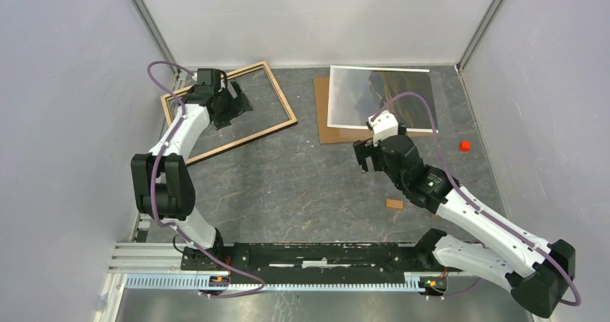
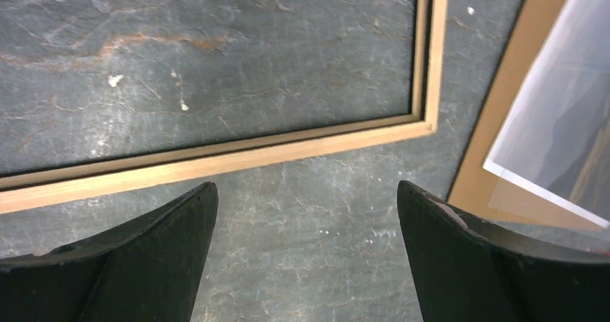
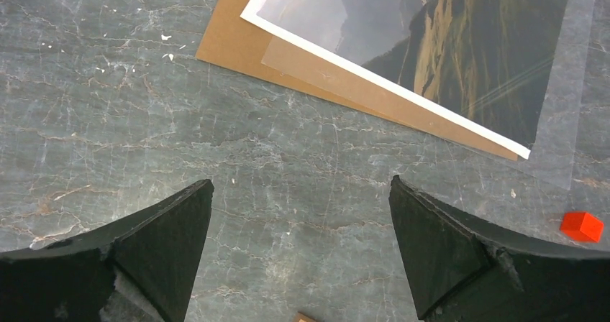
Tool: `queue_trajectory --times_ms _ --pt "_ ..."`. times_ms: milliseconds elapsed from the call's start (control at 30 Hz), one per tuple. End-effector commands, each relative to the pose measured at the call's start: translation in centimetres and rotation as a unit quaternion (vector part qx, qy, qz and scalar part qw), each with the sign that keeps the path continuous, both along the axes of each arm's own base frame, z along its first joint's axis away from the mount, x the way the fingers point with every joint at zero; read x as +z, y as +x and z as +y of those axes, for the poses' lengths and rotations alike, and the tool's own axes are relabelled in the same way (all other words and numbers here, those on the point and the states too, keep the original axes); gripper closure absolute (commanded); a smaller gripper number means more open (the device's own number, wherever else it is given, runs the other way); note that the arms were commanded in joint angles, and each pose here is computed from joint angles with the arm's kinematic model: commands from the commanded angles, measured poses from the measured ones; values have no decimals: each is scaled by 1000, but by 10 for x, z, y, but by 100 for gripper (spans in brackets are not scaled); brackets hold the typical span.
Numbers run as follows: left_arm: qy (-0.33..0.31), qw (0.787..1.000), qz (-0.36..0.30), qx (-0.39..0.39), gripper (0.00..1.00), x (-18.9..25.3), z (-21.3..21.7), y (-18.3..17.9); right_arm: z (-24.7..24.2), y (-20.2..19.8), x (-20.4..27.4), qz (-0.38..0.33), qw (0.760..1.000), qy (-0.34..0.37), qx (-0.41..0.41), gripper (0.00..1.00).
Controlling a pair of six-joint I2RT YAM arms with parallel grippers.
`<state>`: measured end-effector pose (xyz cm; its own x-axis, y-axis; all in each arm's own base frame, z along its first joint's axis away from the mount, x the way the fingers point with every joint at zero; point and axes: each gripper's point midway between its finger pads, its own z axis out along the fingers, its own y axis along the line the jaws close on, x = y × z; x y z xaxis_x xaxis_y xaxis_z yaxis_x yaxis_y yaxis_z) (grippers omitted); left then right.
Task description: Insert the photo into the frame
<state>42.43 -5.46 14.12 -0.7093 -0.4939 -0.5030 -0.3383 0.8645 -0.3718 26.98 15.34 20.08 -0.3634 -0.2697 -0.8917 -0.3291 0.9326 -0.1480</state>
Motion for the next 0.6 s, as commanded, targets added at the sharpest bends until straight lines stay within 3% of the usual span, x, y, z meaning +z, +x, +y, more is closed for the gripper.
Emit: queue_trajectory --times_ms 0,167,433,500,533,567 --pt "-27 992 -113 -49 0 54 -26 -2 -5 2 17 -36 999 24 -20 2" --pt "-11 989 -133 -60 0 62 -24 -11 -12 3 13 -28 999 3 -34 2" --pt "56 998 4 -42 0 3 -4 17 -11 -1 -6 18 999 -25 -28 2" --pt "50 997 16 -50 0 -10 -8 29 -5 -4 -13 40 999 -33 -12 10" --pt "47 997 14 -51 0 -14 -9 33 -6 -5 -15 50 998 -34 -17 10" --pt "43 998 15 -51 0 -19 -11 35 -7 -6 -18 57 997 -37 -21 3"
